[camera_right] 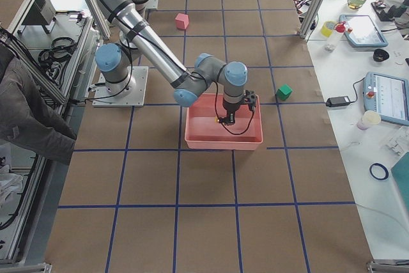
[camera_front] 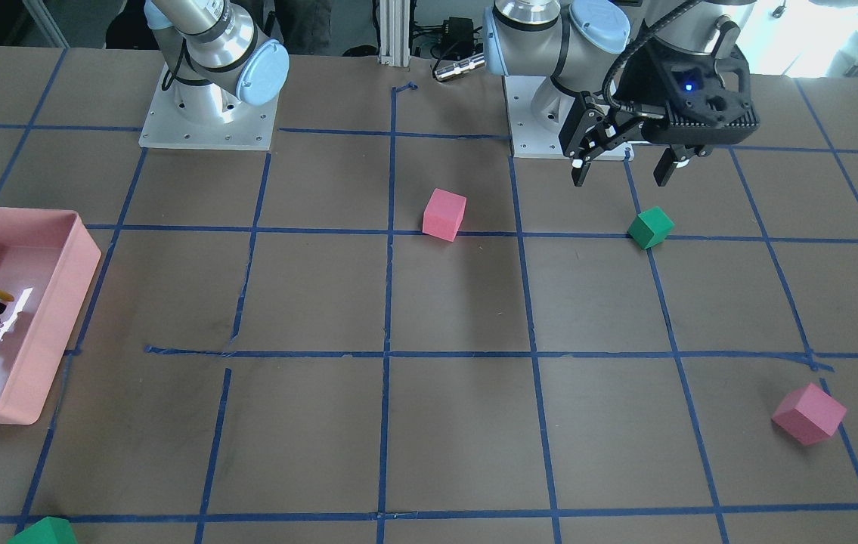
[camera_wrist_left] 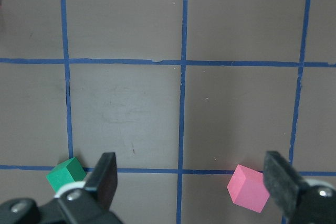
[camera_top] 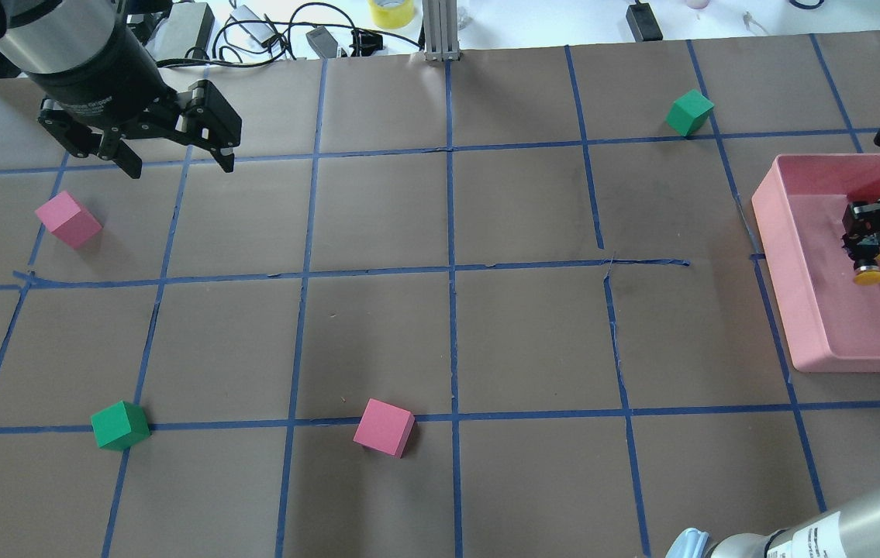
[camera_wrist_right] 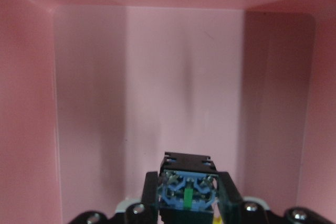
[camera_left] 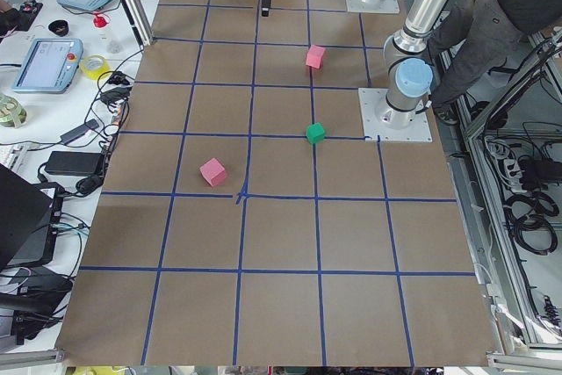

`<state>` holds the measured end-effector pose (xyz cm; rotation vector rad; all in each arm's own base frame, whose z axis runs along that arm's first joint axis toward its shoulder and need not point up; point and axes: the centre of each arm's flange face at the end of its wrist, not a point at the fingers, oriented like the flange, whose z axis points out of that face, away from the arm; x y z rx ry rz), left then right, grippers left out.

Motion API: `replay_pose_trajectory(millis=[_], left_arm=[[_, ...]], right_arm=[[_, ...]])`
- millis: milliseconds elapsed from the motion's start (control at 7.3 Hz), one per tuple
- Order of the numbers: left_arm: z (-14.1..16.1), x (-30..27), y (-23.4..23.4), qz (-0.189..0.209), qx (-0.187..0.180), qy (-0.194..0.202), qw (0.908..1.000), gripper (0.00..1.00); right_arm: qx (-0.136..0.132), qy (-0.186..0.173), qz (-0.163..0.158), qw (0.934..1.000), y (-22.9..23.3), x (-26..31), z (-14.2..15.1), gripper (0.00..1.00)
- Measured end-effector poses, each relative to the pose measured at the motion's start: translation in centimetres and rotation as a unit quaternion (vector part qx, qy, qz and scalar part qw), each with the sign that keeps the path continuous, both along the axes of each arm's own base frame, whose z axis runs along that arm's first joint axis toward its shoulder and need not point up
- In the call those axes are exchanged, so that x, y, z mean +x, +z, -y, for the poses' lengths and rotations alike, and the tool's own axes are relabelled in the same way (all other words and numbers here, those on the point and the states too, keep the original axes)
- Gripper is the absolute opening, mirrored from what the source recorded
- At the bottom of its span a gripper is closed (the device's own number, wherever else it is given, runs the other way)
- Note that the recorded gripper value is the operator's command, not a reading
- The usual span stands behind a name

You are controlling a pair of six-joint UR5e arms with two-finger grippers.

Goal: Align button upright
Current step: 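Lift the button out of the tray with the right gripper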

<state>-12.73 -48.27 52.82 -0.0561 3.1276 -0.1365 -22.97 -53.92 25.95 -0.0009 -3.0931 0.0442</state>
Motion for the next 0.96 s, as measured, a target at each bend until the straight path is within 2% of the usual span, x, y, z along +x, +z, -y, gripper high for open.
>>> replay_pose_trajectory(millis=[274, 411, 685, 958], left_arm=[[0.1, 0.0, 0.0, 0.000, 0.000, 0.000, 1.0000, 1.00], [0.1, 0.1, 0.0, 0.000, 0.000, 0.000, 1.0000, 1.00], [0.2, 0.1, -0.1, 0.000, 0.000, 0.000, 1.0000, 1.00], [0.2, 0.1, -0.1, 0.000, 0.000, 0.000, 1.0000, 1.00]], right_arm=[[0.007, 0.016, 0.006, 0.9998, 5.9, 1.1, 1.1, 0.00], [0.008, 0.038, 0.007, 0.9992, 8.7, 3.4, 2.2, 0.00], [0.006, 0.093, 0.008, 0.9956, 11.9, 12.0, 4.4, 0.00], [0.004, 0.100, 0.007, 0.9950, 12.4, 22.6, 5.3, 0.00]])
